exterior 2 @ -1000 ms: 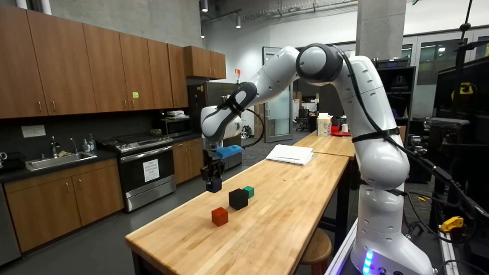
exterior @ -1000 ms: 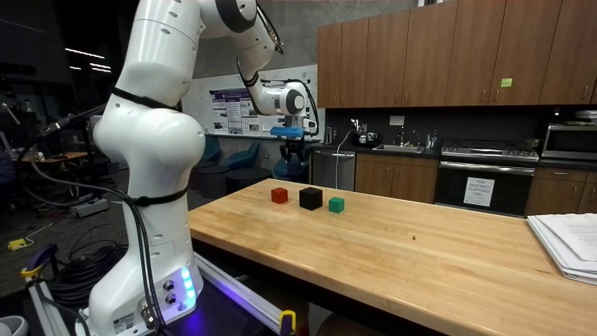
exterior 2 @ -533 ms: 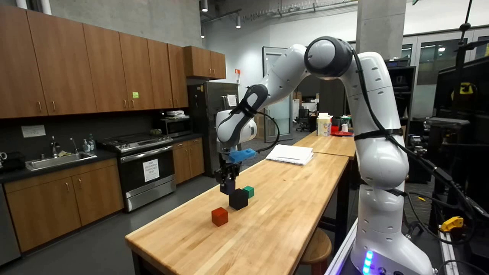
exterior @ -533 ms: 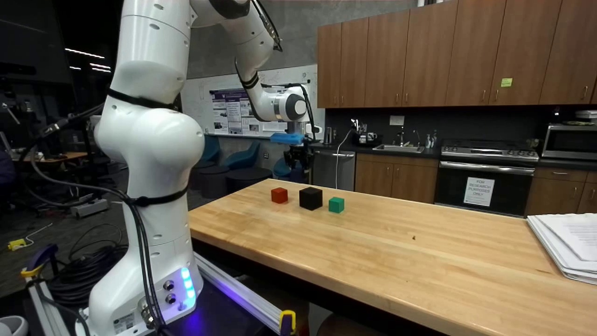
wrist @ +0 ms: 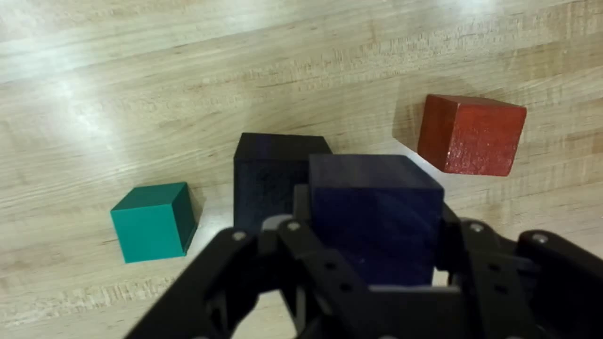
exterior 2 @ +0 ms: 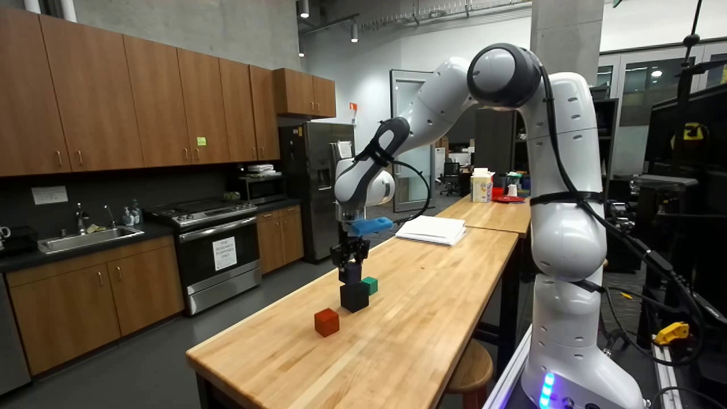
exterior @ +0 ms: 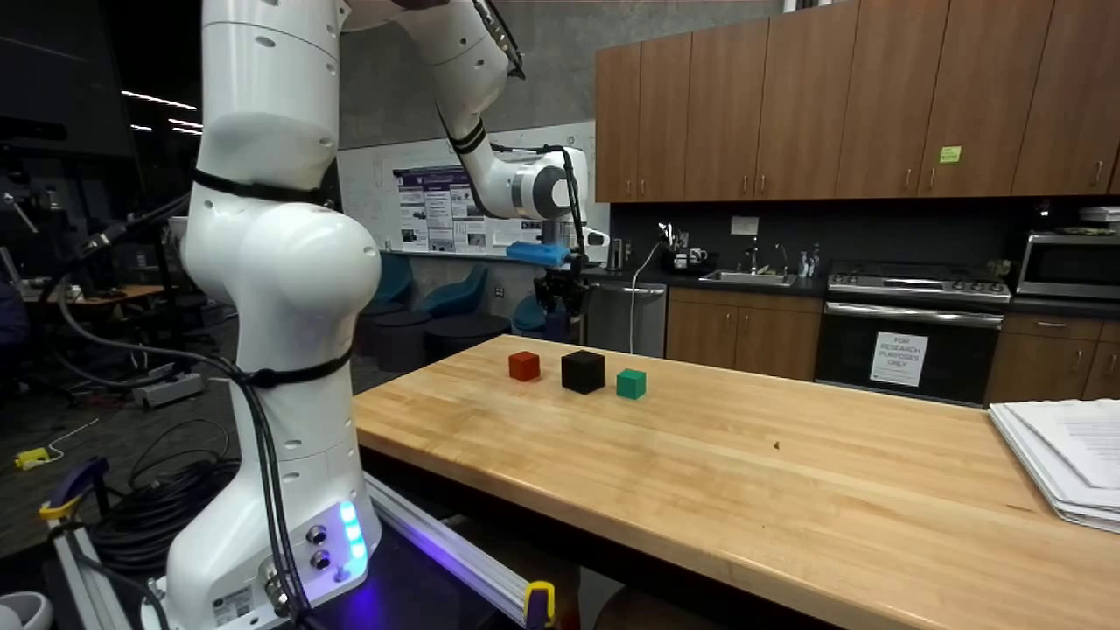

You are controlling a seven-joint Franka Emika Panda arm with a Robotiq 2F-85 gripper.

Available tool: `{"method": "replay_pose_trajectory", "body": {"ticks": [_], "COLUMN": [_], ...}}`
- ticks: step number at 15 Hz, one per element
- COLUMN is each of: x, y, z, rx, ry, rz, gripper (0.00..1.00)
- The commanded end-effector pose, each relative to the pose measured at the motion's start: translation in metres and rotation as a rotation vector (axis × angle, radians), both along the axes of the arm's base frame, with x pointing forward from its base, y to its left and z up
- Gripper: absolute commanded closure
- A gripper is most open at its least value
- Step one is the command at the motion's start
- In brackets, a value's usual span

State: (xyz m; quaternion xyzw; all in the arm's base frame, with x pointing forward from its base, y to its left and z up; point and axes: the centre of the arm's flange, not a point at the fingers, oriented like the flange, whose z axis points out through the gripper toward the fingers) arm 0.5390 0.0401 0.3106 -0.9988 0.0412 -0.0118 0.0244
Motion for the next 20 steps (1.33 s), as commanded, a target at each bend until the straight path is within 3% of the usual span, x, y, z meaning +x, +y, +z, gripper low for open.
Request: {"method": "replay_pose_trajectory", "body": {"ticks": [1, 13, 20], "x": [-0.010, 0.006, 0.016], "y": [-0.009, -0.023, -0.021], "z": [0.012, -0.006, -0.024], "rx": [-0.002, -0.066, -0.064], "ry": [-0.013, 0.021, 0.047], "rz": [-0.024, -0.049, -0.042], "gripper": [0.70, 0.70, 0.70]}}
